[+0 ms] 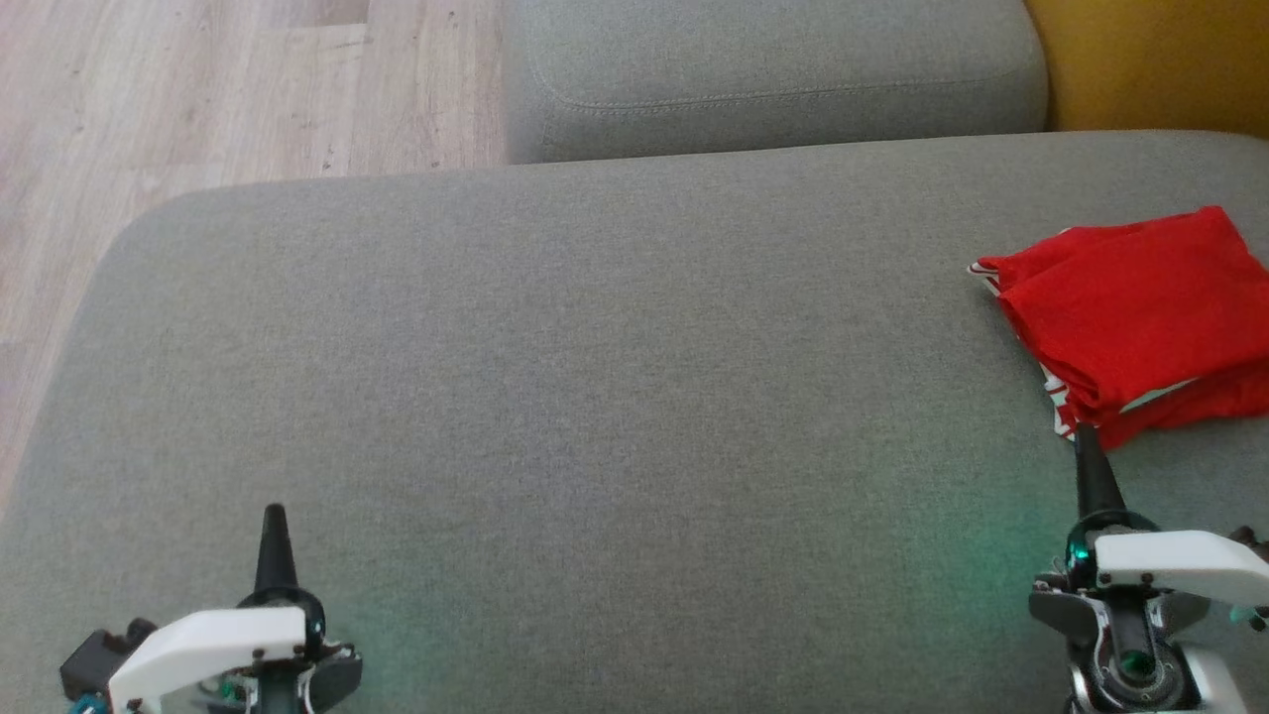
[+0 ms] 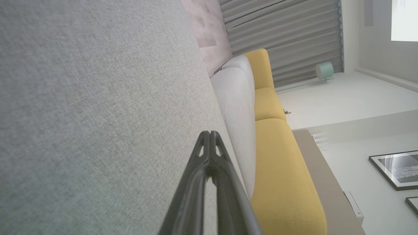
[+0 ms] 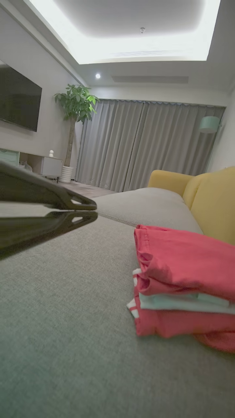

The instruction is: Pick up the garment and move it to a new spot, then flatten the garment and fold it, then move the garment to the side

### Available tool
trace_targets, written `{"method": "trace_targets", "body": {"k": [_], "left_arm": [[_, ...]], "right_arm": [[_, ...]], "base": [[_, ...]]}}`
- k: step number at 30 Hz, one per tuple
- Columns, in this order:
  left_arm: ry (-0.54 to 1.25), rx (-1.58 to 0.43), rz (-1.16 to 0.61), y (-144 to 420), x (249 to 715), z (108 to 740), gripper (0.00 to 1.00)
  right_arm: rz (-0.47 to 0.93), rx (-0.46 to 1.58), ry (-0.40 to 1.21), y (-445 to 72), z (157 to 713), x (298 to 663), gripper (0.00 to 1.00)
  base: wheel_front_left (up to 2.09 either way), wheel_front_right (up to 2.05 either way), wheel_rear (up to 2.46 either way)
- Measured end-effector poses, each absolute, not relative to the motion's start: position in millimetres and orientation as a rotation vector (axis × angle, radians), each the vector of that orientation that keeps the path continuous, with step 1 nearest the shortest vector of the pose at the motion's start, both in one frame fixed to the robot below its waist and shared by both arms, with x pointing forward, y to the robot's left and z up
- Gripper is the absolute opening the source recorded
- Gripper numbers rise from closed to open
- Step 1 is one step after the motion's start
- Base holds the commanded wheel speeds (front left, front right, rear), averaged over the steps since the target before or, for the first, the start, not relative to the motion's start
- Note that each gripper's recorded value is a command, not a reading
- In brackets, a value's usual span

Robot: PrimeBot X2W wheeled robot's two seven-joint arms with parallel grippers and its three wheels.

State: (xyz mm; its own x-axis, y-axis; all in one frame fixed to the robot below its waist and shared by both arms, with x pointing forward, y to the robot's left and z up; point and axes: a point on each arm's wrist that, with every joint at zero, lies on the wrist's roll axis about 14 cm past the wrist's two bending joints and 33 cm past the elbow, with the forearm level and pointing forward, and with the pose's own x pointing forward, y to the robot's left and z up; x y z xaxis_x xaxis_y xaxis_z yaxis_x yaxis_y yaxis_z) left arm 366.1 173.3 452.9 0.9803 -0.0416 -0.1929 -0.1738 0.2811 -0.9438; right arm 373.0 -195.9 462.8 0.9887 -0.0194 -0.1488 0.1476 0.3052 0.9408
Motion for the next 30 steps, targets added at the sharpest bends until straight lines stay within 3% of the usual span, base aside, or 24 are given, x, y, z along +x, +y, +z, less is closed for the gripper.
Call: {"method": "trace_targets", "body": {"k": [30], "left_arm": [[0.106, -1.569, 0.054, 187, 374, 474, 0.0]], "right_arm": [[-0.089, 1.574, 0.044, -207, 481, 377, 0.0]], "base": [[0.0, 0.0, 0.0]]}}
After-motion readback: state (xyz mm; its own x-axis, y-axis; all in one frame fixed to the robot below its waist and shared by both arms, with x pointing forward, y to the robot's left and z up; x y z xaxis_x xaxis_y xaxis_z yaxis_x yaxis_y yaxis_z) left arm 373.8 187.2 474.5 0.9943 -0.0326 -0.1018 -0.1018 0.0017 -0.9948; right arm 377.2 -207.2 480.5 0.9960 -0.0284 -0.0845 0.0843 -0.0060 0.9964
